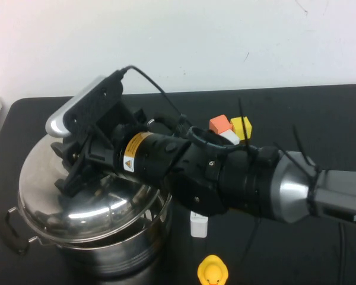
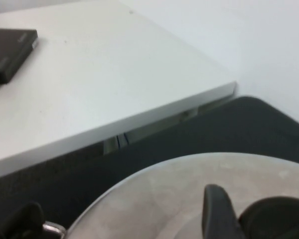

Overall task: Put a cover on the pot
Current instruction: Place the pot lid on the pot

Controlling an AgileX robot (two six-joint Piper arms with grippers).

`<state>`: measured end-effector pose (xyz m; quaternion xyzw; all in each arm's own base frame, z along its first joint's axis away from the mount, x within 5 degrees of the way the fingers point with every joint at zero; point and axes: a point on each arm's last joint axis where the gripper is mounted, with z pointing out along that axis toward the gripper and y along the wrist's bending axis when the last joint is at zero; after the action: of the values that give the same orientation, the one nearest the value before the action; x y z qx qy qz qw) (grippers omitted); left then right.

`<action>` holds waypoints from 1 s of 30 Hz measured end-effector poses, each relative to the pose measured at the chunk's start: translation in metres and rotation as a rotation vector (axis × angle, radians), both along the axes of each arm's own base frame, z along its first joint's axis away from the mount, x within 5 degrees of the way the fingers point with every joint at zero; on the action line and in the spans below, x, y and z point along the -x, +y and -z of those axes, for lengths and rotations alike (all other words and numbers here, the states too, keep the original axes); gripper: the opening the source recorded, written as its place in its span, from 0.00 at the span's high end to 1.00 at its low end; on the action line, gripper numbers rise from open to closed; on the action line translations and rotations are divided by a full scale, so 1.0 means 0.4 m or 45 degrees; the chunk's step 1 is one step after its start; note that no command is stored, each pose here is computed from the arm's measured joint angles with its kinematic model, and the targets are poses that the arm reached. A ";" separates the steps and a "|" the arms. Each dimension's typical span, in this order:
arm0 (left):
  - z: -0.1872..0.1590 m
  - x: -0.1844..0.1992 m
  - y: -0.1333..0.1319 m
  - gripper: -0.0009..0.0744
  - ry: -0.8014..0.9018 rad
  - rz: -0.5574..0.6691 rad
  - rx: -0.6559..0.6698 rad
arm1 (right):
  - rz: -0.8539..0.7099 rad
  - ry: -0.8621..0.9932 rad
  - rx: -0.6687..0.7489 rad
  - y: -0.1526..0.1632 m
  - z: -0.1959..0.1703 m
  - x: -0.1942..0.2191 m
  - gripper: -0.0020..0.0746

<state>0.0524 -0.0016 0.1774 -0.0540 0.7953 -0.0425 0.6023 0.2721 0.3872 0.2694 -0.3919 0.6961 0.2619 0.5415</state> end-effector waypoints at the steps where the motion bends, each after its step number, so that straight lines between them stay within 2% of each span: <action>1: 0.000 0.000 0.000 0.99 0.000 0.000 0.000 | 0.001 0.004 0.004 0.001 0.006 -0.001 0.54; 30: 0.000 0.000 0.000 0.99 0.000 0.000 0.000 | 0.044 0.089 0.030 -0.007 0.031 -0.018 0.54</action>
<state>0.0524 -0.0016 0.1774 -0.0540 0.7953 -0.0425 0.6023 0.2792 0.3844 0.2570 -0.3769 0.7242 0.2580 0.5167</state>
